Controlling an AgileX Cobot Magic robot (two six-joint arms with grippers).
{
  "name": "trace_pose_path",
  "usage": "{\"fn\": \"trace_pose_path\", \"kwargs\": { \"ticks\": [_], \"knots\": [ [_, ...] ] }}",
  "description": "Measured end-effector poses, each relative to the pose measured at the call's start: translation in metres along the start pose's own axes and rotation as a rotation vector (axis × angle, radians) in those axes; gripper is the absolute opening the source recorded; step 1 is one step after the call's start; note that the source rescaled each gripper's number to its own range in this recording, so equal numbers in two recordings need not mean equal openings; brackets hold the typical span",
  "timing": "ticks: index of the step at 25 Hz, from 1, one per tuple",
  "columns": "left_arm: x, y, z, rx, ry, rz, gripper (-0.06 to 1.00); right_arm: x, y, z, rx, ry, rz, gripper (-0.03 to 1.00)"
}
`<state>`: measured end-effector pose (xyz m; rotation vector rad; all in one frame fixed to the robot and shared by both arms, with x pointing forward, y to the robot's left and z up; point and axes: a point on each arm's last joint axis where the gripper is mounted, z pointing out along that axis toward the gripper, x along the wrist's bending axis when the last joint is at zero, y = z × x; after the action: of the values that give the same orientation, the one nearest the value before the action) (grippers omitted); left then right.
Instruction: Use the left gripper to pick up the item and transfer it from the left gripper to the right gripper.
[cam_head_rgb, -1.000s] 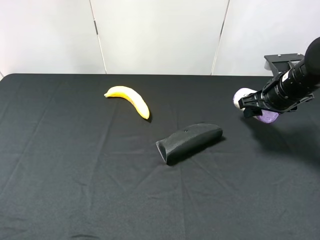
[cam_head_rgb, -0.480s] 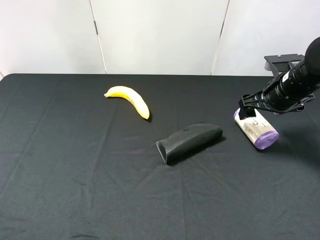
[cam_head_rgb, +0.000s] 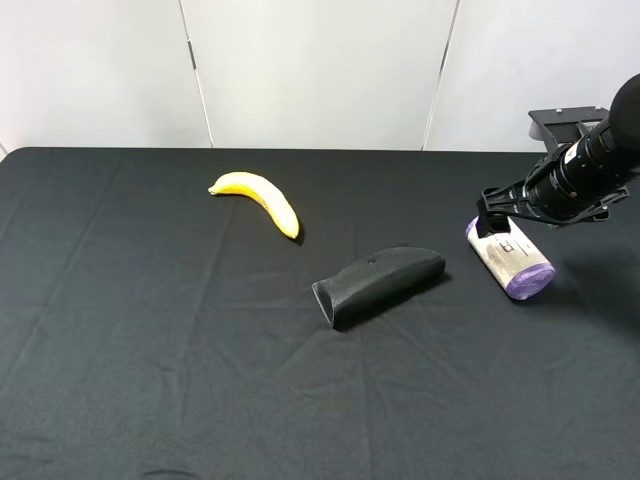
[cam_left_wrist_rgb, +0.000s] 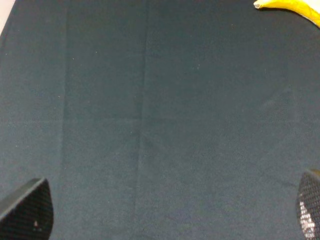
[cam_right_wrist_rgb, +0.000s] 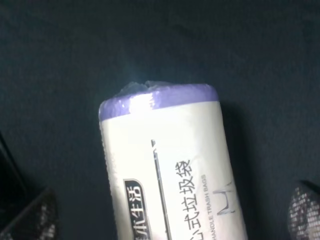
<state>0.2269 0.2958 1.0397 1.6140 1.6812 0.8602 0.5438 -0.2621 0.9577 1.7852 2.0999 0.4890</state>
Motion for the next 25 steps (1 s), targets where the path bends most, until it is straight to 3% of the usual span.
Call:
{"fn": "trace_pose_path", "kwargs": {
  "ticks": [8, 17, 25],
  "knots": [
    [0.0, 0.0, 0.0, 0.0, 0.0, 0.0, 0.9, -0.001, 0.004, -0.02, -0.048, -0.003, 0.001, 1.0],
    [0.0, 0.0, 0.0, 0.0, 0.0, 0.0, 0.9, -0.002, -0.003, -0.106, -0.176, -0.014, 0.008, 1.0],
    [0.0, 0.0, 0.0, 0.0, 0.0, 0.0, 0.9, -0.003, -0.039, -0.178, -0.197, -0.023, 0.016, 1.0]
  ]
}}
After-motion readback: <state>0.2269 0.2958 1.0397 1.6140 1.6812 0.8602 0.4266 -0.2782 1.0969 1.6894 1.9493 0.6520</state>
